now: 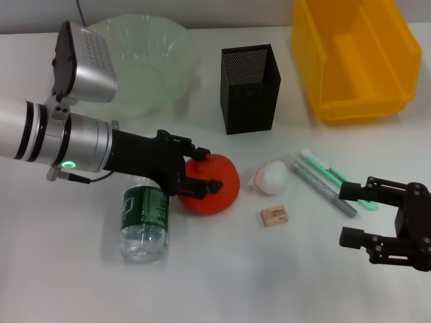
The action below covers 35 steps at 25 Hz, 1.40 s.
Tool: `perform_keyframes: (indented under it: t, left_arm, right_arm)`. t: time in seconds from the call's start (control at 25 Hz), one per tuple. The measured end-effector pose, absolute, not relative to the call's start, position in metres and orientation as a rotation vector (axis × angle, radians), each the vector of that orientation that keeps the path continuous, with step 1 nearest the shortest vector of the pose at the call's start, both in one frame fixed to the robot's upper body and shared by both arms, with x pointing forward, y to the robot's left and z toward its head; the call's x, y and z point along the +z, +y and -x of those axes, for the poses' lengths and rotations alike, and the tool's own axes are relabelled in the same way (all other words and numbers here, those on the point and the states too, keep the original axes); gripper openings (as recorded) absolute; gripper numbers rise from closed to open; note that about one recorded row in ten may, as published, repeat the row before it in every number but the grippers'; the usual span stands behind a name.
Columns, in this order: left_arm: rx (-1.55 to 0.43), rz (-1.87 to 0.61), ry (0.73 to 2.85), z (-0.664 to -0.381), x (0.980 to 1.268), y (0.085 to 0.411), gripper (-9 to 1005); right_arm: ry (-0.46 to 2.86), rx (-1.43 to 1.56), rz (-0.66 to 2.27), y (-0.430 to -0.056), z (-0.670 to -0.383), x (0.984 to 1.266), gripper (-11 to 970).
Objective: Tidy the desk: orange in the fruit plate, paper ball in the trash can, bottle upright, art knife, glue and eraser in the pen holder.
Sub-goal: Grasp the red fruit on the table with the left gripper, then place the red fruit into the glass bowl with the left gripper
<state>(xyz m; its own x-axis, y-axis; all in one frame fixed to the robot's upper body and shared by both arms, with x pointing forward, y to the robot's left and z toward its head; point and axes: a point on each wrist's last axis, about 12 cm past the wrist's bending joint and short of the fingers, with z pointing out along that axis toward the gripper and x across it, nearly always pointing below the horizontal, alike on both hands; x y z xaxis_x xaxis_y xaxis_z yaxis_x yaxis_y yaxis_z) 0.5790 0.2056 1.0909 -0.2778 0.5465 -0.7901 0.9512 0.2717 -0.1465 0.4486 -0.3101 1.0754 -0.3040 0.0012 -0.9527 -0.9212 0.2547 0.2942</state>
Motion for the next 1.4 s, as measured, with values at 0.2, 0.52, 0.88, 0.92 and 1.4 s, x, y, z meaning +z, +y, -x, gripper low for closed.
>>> perform_keyframes:
  t: [0.2,0.52,0.88,0.92,1.4]
  left_arm:
    - [-0.791,-1.323,1.936,-0.582,1.087,0.206,700]
    - [-0.769,-1.346,1.93,-0.581,1.082,0.198,439]
    - [-0.871,-1.216,1.823,-0.579,1.101,0.205,242]
    - [-0.866,-1.172,1.808,-0.58,1.106,0.21,222]
    - [-0.638,-0.483,1.714,-0.614,1.137,0.292,287]
  right_arm:
    - [1.568,1.211,0.884,-0.31,-0.449,1.075,759]
    - [1.563,1.21,0.887,-0.309,-0.451,1.076,760]
    - [1.562,1.208,0.886,-0.309,-0.451,1.077,759]
    - [1.562,1.208,0.886,-0.309,-0.451,1.077,759]
    - [1.574,1.213,0.857,-0.303,-0.456,1.072,760]
